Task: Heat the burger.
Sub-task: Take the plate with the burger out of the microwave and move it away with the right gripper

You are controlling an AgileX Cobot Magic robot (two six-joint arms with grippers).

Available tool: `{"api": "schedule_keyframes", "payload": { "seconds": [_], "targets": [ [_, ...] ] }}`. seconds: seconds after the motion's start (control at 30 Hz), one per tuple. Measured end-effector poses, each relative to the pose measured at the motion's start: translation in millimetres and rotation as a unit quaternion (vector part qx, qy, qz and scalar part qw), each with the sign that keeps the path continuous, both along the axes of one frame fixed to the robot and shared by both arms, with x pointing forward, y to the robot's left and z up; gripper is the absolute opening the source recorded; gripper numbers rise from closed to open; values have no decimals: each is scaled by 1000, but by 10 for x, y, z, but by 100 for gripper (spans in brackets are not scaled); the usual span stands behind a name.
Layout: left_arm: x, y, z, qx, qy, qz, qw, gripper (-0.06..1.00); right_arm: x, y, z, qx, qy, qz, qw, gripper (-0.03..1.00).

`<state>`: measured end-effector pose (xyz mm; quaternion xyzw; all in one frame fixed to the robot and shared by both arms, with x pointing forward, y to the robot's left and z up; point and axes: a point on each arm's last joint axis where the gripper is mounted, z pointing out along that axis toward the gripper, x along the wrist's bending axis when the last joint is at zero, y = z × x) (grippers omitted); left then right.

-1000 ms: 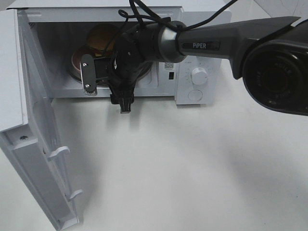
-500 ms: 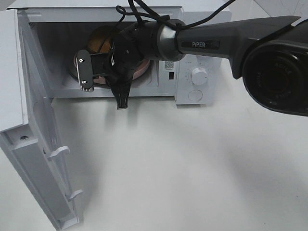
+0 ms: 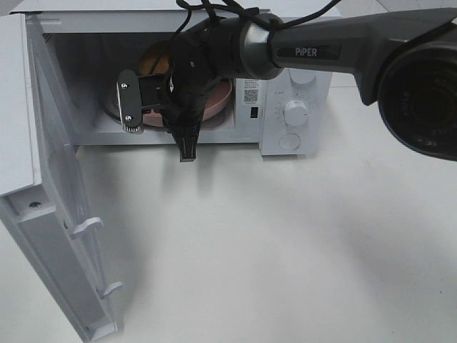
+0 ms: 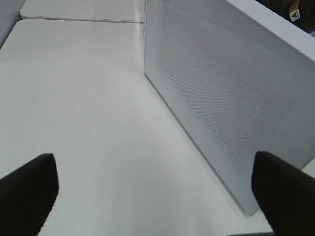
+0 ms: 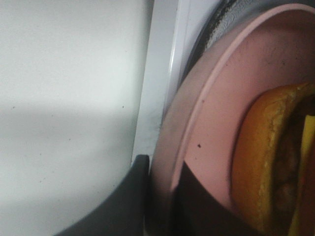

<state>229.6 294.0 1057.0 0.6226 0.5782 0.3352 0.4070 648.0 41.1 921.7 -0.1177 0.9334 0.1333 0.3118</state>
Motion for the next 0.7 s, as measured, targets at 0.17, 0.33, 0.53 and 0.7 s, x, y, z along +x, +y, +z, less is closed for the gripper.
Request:
{"api": "schedule_keyframes", "payload": {
  "seconds": [0.17,0.33,0.53,0.7],
  "targets": [
    [0,0,0,0,0,0,1000,99,-103,-32,12,-10,2,9,1000,8],
    [0,0,0,0,0,0,1000,99,-219,-101,1,-13,-4,22,1000,8],
    [0,0,0,0,0,0,1000,99,-346,-168,30,-4,-10,32,999,8],
    [0,0,0,0,0,0,1000,99,-497,-234,57,3,-23,51,998,8]
  ]
}}
